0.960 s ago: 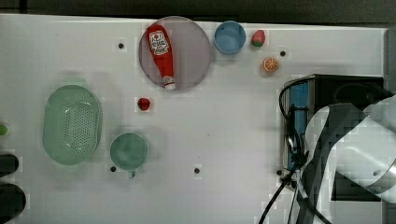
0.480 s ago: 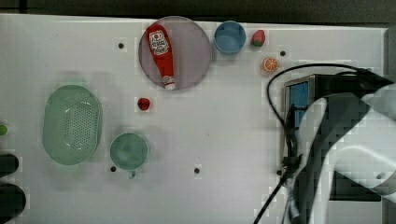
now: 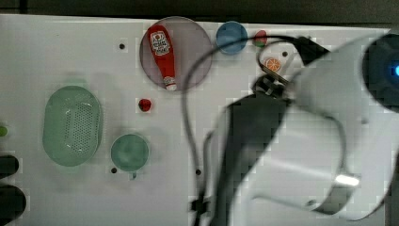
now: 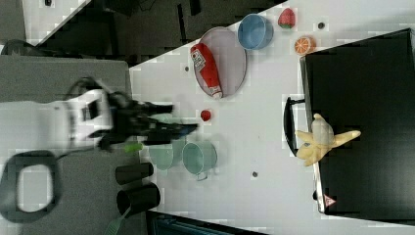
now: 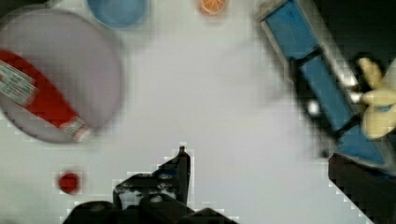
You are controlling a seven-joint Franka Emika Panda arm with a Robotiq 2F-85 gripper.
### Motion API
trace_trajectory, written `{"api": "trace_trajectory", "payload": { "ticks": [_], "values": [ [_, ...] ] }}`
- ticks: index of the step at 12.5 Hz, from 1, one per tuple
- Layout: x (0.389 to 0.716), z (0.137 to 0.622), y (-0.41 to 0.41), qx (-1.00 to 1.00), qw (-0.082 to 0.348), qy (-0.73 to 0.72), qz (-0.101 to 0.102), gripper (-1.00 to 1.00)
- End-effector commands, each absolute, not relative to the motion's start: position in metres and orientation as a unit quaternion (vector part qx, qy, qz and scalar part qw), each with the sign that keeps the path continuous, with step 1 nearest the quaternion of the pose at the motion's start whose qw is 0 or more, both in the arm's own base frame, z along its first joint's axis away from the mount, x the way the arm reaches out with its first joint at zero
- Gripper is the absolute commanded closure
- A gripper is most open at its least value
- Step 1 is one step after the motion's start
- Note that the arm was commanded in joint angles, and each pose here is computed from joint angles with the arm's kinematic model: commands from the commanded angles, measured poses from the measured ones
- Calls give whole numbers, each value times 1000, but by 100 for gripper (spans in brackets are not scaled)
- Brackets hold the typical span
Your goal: Pick banana from table and place on oven.
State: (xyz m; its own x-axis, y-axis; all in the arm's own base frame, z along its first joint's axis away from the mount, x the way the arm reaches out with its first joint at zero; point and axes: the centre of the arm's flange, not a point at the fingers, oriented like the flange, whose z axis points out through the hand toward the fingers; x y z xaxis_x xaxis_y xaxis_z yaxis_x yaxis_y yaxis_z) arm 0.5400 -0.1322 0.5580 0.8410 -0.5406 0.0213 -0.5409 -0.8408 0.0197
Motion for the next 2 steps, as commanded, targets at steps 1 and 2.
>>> {"api": "trace_trajectory", "payload": {
  "ticks": [1,2],
  "values": [
    [537,584,-60,896,12,-444,15,-100],
    [523,587,-51,886,21,-463,-9,-100]
  ]
}}
